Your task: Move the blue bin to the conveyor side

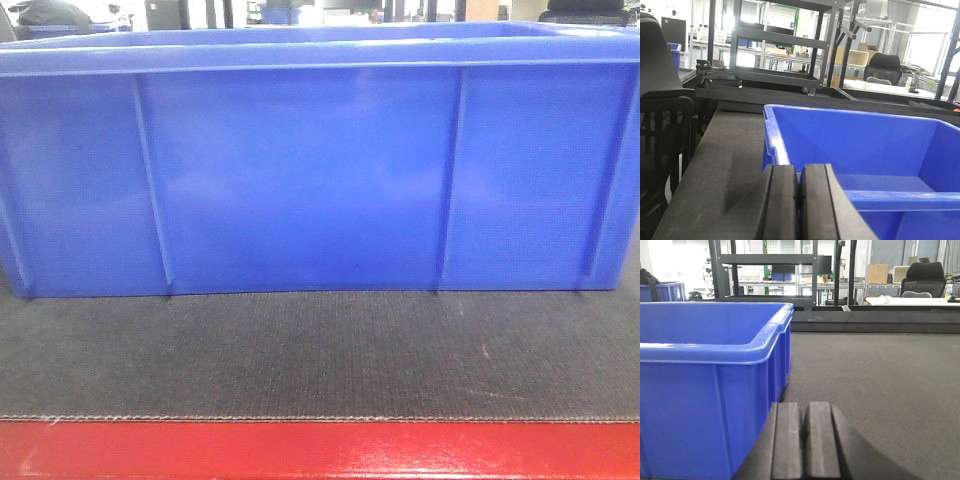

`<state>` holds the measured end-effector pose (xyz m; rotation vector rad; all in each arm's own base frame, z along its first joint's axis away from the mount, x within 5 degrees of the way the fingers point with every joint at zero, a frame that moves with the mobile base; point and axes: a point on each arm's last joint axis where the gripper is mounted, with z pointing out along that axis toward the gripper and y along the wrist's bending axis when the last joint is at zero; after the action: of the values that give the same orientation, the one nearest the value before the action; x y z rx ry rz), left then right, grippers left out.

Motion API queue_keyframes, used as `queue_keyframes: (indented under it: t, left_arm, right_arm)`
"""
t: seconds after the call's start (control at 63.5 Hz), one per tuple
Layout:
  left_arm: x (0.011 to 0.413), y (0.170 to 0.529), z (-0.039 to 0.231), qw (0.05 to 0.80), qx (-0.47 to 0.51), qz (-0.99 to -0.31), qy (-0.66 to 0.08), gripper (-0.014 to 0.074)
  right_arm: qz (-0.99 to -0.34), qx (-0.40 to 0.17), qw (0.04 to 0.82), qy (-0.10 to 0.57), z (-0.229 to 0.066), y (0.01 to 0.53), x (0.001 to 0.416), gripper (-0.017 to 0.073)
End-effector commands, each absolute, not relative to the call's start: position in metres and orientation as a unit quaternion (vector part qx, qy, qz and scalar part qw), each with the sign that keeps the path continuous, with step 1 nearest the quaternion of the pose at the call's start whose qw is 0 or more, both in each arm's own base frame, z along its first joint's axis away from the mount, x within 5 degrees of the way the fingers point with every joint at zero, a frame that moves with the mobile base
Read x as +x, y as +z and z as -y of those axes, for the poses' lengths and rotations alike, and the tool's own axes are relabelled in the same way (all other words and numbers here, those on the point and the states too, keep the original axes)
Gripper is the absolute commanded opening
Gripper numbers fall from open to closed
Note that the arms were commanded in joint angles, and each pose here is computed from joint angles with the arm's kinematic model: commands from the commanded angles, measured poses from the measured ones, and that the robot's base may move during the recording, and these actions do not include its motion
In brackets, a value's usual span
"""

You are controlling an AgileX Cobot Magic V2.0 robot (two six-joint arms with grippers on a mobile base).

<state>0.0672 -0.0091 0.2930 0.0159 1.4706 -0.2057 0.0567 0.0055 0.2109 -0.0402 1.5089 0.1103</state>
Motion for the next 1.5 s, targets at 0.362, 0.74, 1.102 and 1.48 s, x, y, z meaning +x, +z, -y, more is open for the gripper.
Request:
queue_keyframes:
  t: [0.362, 0.74, 1.102, 1.48]
  left_arm:
    - [0.056, 0.247, -0.004, 0.744, -0.022, -0.668, 0.025, -0.0018]
    - [0.056, 0.208, -0.003, 0.716, -0.004, -0.697, 0.039, -0.0018]
    - [0.056, 0.215, -0.003, 0.743, 0.001, -0.668, 0.036, -0.0018]
    - [0.056, 0.215, -0.003, 0.743, 0.001, -0.668, 0.036, -0.0018]
  right_arm:
    - [-0.672, -0.020, 0.739, 0.043, -0.005, 0.214, 0.056, -0.0079]
    - [-0.672, -0.020, 0.739, 0.043, -0.005, 0.214, 0.056, -0.0079]
    - [-0.672, -0.020, 0.739, 0.043, -0.005, 0.214, 0.056, -0.0079]
    - [-0.672, -0.020, 0.739, 0.043, -0.005, 0.214, 0.056, -0.0079]
